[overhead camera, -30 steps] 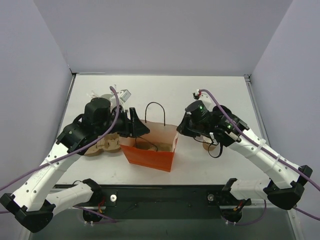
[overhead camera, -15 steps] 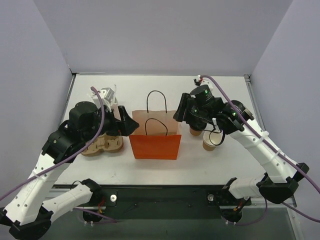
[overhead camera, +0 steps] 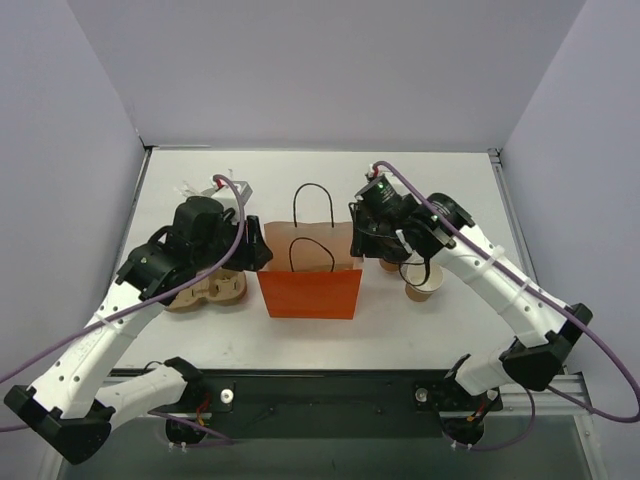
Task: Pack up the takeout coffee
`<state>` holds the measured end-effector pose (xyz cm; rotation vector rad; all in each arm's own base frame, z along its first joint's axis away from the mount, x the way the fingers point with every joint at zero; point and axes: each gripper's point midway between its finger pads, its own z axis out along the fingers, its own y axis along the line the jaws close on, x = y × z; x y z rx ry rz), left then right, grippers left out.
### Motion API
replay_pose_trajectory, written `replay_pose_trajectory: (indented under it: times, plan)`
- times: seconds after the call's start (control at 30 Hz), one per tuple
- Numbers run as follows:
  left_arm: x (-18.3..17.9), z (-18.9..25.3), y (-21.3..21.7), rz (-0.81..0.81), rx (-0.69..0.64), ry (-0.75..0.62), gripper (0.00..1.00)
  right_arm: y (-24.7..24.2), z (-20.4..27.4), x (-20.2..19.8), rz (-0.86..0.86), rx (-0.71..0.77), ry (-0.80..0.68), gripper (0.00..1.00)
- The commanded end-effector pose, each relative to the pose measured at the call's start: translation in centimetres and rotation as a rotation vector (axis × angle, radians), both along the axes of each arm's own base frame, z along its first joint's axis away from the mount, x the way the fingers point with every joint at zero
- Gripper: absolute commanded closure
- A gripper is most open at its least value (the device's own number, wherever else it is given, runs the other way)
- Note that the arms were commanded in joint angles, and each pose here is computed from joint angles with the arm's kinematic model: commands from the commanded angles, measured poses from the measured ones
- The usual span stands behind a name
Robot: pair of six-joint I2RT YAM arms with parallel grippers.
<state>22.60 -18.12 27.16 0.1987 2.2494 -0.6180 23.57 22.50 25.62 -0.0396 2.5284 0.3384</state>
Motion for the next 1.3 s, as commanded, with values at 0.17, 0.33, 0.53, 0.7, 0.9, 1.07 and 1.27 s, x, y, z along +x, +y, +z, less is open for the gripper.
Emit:
replay_pose_trajectory:
  times: [0.17, 0.33, 0.53, 0.7, 0.9, 1.07, 1.27]
  plan:
    - [2.1, 3.0, -2.3, -0.097, -0.029, -0.100, 0.94, -1.9, 1.2, 2.0, -0.003, -0.199, -0.047, 0.99]
    - [1.9, 5.5, -2.4, -0.084, -0.062, -0.119, 1.00, -2.7, 2.0, 1.2, 0.003, -0.260, -0.032, 1.00]
    - [1.9, 11.4, -2.4, -0.054, -0.106, -0.206, 1.00, -1.2, 7.1, 1.6, -0.002, -0.130, -0.090, 1.00]
    - [0.9, 8.7, -2.7, -0.053, -0.109, -0.088, 1.00, -1.0, 6.2, 1.3, -0.017, -0.120, -0.059, 1.00]
    - [0.0, -0.9, -3.0, -0.030, -0.087, 0.053, 1.00, -2.4, -0.5, 1.9, -0.002, -0.258, -0.022, 0.98]
    - [0.0, 1.9, -3.3, -0.054, -0.105, 0.026, 0.85, -1.5, 2.1, 1.9, 0.005, -0.216, -0.022, 0.79]
    - [-0.2, 5.5, -2.9, -0.067, -0.127, -0.057, 0.97, -0.8, 5.2, 1.0, -0.007, -0.110, -0.050, 1.00]
